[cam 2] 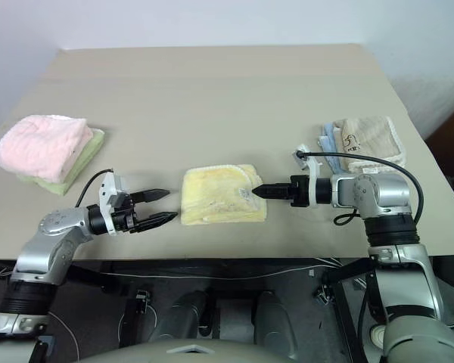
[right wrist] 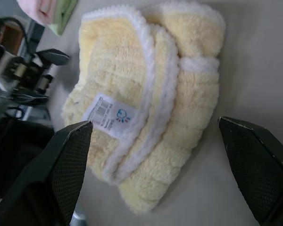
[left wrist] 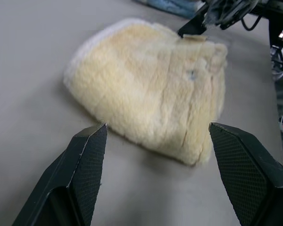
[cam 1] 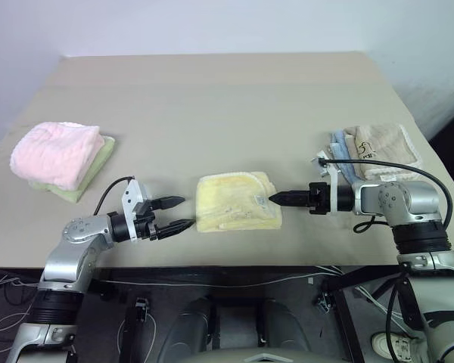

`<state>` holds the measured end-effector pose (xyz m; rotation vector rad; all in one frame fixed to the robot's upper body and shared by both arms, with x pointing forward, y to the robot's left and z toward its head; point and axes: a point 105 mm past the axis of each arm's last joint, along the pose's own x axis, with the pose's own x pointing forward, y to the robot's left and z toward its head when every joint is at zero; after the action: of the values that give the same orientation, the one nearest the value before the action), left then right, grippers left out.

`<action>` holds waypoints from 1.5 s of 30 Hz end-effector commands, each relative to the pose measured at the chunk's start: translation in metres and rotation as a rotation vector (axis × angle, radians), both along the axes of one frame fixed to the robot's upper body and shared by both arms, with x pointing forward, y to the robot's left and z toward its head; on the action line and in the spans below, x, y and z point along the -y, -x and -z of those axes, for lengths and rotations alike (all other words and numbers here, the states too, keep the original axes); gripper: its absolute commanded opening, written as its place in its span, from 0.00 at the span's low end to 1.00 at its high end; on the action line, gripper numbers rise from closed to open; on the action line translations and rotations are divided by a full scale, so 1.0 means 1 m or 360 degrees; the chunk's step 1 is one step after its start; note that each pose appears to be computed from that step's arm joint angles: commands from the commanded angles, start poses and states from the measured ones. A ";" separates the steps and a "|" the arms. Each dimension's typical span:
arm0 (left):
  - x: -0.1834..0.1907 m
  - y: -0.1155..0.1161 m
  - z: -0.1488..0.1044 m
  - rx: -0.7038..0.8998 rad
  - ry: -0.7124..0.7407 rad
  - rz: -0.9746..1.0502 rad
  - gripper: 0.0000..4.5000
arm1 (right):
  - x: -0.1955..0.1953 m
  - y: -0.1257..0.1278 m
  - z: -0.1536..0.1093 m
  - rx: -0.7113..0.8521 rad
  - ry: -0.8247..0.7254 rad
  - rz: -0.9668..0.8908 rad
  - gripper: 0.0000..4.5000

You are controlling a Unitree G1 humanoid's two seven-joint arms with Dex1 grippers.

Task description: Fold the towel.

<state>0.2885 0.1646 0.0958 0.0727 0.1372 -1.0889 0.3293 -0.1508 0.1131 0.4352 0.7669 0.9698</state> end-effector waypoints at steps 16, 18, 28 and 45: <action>0.000 0.006 -0.003 0.0095 0.0011 0.0003 0.80 | -0.042 0.015 0.020 -0.0245 -0.0066 -0.0179 0.99; 0.002 0.004 -0.010 0.0119 0.0026 0.0013 0.80 | -0.047 0.014 0.019 -0.0255 -0.0081 -0.0190 0.99; 0.018 0.002 -0.031 0.0164 0.0052 0.0052 0.80 | -0.062 0.004 0.017 -0.0301 -0.0105 -0.0180 0.99; 0.027 0.000 -0.041 0.0162 0.0019 0.0048 0.81 | -0.059 0.006 0.002 -0.0147 -0.0063 -0.0167 0.00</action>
<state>0.2902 0.1439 0.1238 0.0942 0.0828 -1.0907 0.3269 -0.0946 0.1009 0.4894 0.8949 1.0364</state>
